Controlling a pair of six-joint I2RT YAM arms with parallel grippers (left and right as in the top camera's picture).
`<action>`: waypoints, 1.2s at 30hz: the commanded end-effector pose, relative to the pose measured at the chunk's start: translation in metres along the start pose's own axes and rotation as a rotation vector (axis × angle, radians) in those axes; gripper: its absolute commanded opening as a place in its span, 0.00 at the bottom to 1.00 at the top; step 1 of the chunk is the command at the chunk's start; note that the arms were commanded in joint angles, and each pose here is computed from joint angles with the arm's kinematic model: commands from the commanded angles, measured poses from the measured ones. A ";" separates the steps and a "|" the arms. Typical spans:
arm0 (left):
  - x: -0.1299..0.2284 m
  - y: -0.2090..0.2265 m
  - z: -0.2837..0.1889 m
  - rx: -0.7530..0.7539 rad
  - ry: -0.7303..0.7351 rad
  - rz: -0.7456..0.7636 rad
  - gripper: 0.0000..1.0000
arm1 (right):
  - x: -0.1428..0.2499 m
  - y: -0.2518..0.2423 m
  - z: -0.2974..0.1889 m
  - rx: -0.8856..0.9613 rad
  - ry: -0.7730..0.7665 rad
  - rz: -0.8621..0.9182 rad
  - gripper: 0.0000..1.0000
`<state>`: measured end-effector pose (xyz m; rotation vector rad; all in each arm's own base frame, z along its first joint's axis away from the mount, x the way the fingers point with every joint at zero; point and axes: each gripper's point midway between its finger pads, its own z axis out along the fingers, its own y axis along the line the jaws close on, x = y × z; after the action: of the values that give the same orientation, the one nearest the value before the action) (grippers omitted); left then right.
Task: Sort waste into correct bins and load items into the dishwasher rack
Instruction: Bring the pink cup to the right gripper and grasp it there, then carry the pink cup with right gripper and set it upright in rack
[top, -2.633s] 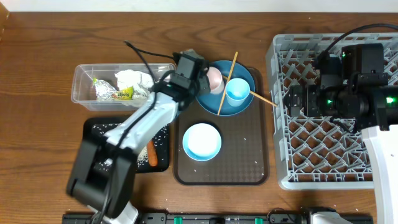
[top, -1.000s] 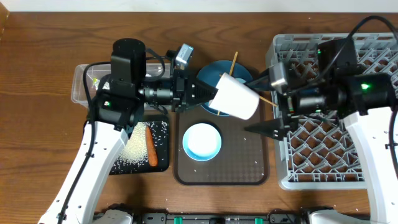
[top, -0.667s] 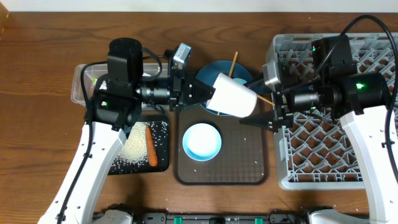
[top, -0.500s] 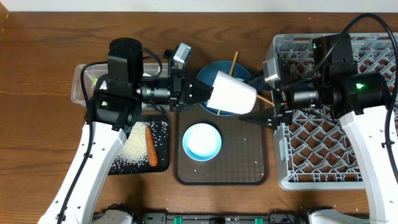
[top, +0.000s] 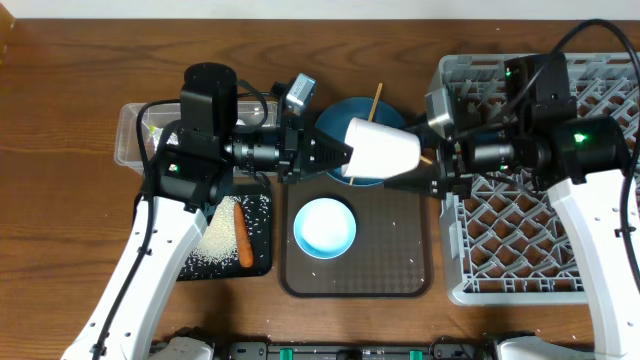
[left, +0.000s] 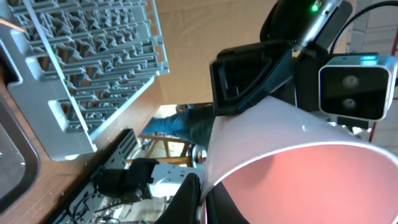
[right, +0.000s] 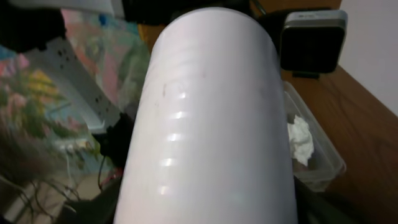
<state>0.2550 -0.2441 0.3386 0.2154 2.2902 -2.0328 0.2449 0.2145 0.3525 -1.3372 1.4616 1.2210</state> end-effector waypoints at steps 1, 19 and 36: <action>0.001 -0.007 0.003 0.001 0.000 0.039 0.15 | -0.016 0.016 0.006 -0.079 -0.063 -0.020 0.40; -0.059 0.061 -0.062 -0.312 -0.363 0.043 0.27 | 0.026 -0.069 -0.075 0.634 0.124 0.536 0.36; 0.005 0.173 -0.118 -0.981 -0.335 -0.194 0.27 | 0.157 -0.096 -0.181 1.360 0.517 1.062 0.32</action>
<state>0.2808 -0.1209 0.1905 -0.4559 2.7665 -0.9161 0.3246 0.0197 0.2408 0.0973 2.6717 0.1614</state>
